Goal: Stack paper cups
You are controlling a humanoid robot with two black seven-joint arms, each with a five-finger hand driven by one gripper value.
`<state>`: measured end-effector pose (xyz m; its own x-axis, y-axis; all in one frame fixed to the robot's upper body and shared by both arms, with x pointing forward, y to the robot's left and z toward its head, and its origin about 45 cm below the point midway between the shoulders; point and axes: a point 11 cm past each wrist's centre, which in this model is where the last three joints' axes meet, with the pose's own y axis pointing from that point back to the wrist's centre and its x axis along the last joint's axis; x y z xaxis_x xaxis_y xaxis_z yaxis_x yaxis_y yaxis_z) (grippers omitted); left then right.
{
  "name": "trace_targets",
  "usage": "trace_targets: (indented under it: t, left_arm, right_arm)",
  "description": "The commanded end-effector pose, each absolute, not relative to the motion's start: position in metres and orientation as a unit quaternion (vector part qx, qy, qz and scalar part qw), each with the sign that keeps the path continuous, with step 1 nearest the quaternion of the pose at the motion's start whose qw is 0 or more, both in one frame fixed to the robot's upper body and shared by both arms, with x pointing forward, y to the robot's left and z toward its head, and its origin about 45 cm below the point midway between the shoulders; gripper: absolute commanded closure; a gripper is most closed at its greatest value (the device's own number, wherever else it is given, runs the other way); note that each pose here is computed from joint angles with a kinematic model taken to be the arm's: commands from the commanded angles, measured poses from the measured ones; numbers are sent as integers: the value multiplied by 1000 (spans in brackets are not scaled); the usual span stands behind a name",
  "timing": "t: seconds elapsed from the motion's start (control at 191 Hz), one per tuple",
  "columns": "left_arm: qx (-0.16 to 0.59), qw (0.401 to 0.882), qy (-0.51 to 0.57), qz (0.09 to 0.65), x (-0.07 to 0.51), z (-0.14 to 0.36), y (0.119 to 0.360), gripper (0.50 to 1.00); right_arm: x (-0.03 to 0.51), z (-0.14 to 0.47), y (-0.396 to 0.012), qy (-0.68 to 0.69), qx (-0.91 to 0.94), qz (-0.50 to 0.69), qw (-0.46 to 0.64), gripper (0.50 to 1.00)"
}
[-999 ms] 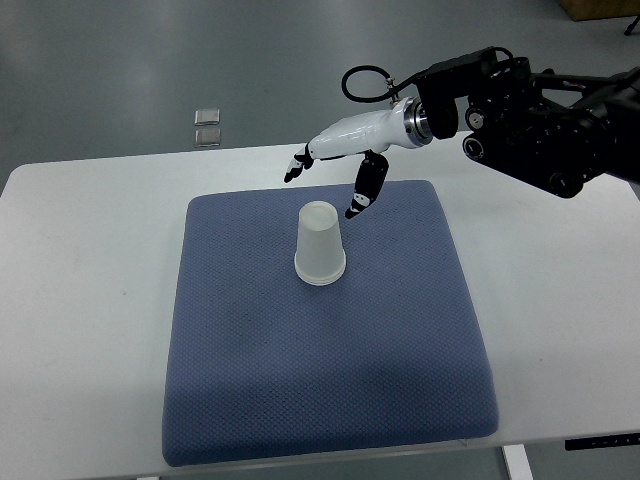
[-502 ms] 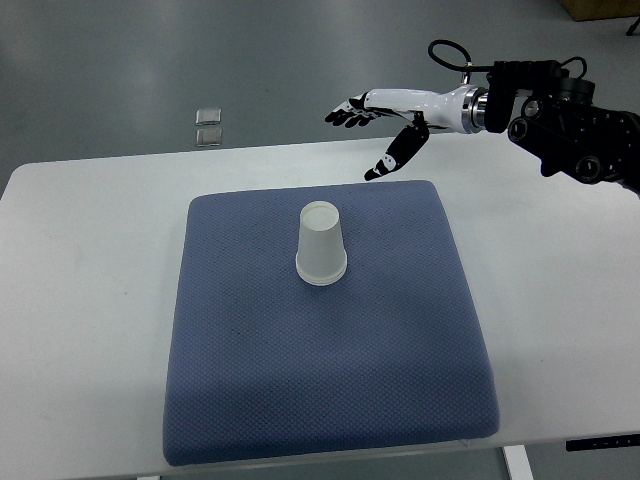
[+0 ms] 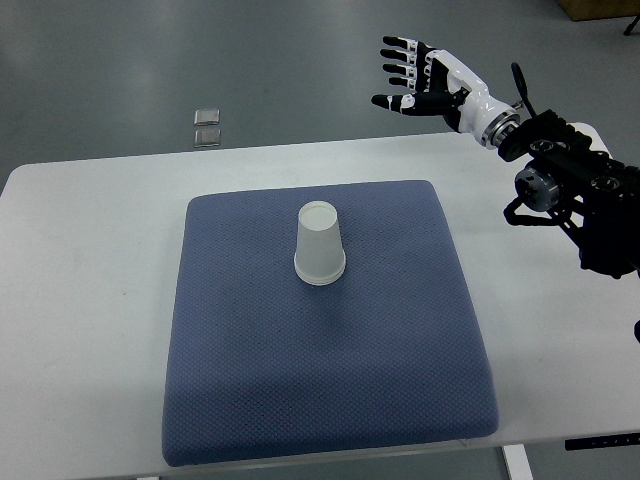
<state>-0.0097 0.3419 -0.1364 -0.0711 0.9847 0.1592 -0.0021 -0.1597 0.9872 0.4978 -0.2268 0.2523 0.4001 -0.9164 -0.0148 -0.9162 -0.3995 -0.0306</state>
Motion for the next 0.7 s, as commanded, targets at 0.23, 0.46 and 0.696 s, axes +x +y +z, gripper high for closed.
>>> trace_targets:
  t: [0.23,0.46,0.696]
  left_arm:
    - [518,443,474,558,-9,-136,342,500]
    - [519,442,474,558,-10,-136,342,500]
    - [518,443,474,558,-9,-136,342,500]
  right_arm:
    - [489,208,-239,615,-760,171,126,587]
    - [485,198,-243,625,-740,199,146,587]
    - [477,184,-246,628,-738,205,139,587]
